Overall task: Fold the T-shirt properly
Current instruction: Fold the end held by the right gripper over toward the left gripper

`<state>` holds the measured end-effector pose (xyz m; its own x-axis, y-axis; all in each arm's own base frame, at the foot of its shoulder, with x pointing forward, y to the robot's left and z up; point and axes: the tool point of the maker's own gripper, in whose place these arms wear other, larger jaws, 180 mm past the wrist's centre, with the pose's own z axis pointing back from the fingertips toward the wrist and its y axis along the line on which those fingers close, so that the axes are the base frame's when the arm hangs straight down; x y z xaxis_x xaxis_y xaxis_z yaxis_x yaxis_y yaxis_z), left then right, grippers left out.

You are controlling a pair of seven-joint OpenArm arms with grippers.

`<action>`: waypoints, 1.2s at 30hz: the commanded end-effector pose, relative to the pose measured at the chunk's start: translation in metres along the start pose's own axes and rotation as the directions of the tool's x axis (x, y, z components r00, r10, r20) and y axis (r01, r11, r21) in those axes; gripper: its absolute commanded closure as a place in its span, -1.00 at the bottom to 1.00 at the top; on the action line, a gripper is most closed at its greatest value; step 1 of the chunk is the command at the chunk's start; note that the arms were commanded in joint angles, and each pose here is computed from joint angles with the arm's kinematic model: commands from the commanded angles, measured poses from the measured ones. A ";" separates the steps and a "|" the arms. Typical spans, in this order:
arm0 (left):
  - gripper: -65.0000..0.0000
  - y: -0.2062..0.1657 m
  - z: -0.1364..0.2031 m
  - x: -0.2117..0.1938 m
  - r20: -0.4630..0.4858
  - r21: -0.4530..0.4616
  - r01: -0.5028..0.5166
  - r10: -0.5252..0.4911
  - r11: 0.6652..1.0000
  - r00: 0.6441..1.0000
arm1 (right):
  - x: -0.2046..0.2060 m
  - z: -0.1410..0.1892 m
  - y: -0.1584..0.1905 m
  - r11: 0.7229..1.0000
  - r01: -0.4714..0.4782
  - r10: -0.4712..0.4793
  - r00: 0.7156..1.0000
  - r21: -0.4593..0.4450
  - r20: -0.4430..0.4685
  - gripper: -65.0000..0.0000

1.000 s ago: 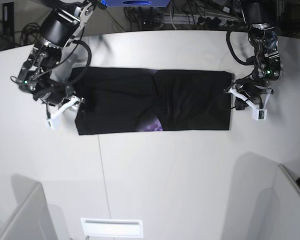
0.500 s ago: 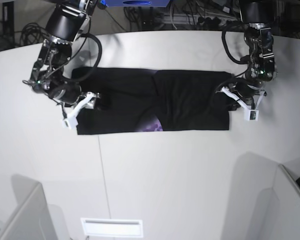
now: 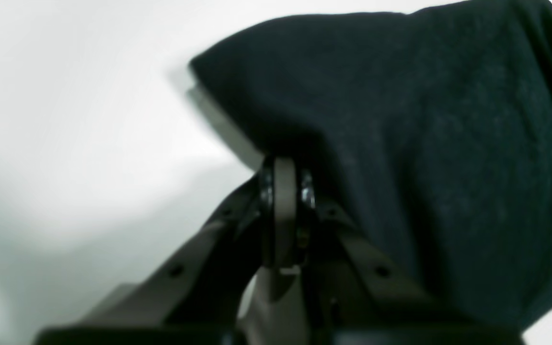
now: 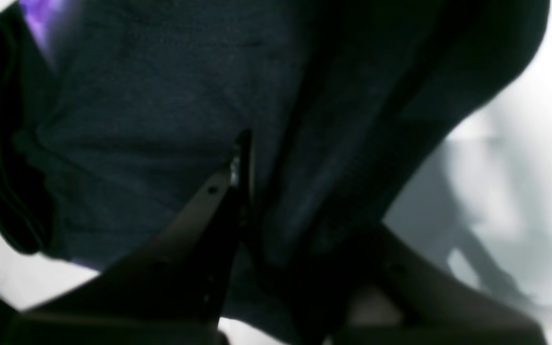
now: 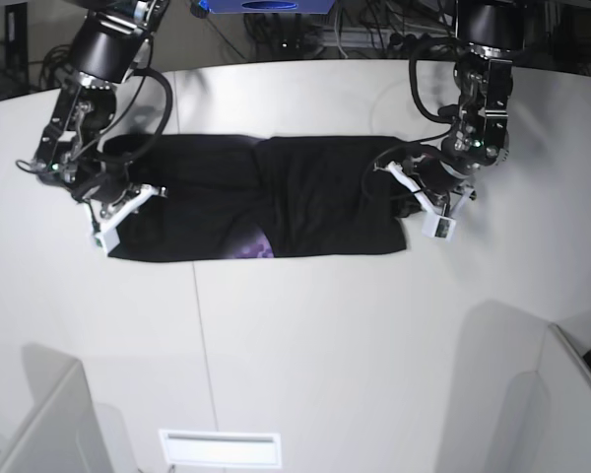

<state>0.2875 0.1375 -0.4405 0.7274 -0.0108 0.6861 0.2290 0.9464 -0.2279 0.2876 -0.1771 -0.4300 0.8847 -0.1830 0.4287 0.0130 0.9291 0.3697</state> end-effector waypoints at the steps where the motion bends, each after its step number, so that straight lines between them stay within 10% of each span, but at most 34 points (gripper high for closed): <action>1: 1.00 -0.002 -0.002 -0.022 -0.112 0.007 0.019 -0.018 1.000 0.994 | 0.022 0.010 0.002 1.000 -0.031 0.030 0.997 0.000 0.066 1.00; 18: 1.00 -0.015 -0.012 0.003 -0.059 -0.017 0.011 -0.012 1.000 0.998 | 0.055 0.040 0.062 0.984 -0.174 0.178 0.976 -0.041 0.129 1.00; 36: 1.00 0.007 -0.002 -0.003 -0.084 0.021 0.042 -0.040 0.999 0.996 | 0.043 0.045 0.174 0.958 -0.266 0.246 0.954 0.105 0.173 1.00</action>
<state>0.2954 0.1327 -0.4377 0.7379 -0.0384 0.6739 0.2565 0.9394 -0.2274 0.2994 -0.0416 -0.3241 0.7964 0.0126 0.6046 -0.2568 0.9122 0.3194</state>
